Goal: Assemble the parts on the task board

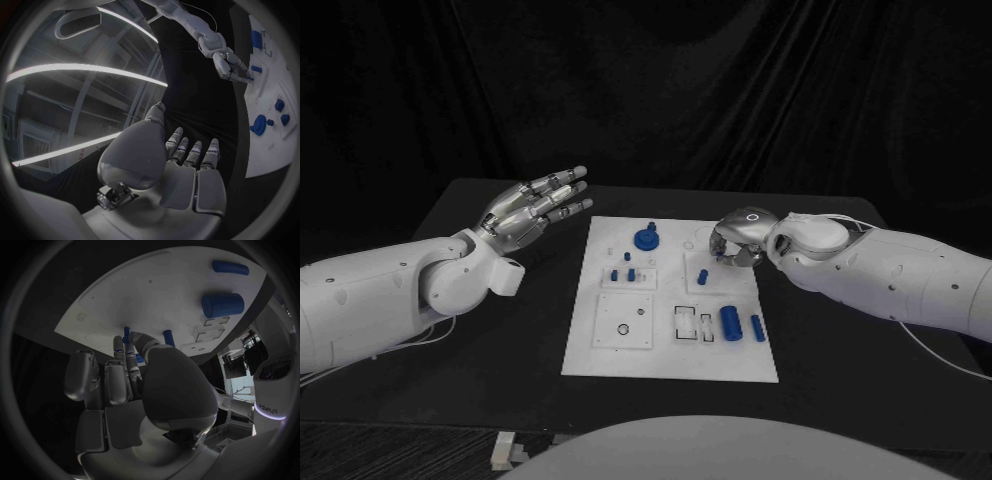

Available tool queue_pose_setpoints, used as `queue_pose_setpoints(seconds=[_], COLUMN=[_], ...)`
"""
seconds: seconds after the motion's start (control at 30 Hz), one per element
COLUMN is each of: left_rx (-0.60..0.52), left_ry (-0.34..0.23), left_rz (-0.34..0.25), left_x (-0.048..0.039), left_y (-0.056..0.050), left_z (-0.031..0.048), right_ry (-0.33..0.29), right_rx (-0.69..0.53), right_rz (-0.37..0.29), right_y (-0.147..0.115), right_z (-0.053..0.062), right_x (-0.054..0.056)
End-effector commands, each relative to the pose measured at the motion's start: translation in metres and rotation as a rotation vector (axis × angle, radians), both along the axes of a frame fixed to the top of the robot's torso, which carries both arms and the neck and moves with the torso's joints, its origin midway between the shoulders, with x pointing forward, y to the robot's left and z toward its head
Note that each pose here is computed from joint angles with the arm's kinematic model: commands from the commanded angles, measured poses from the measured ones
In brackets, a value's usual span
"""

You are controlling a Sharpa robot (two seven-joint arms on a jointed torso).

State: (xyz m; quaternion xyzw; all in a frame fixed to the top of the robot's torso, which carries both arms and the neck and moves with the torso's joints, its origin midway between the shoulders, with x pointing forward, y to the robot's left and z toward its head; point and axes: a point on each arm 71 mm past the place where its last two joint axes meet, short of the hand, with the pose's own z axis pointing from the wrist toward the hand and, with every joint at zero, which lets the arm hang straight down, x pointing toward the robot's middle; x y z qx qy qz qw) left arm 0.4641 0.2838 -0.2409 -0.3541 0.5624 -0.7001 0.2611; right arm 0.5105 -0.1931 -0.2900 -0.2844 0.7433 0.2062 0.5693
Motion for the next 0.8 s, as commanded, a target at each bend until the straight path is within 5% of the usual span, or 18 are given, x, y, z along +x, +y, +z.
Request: queue_pose_setpoints(seconds=[0.03, 0.47, 0.8], left_rx=[-0.017, -0.012, -0.011], left_ry=[0.004, 0.013, 0.019], left_rz=[-0.008, -0.015, -0.019], left_x=[-0.0004, -0.0004, -0.0009], left_y=[-0.002, -0.002, -0.003], left_z=[0.0002, -0.0008, -0.0019], right_ry=[-0.062, -0.095, -0.028], right_rx=[0.039, 0.085, 0.123], right_rz=[0.0, 0.011, 0.116], right_y=[0.001, 0.009, 0.047], right_z=[0.013, 0.048, 0.058], right_x=[0.004, 0.003, -0.031])
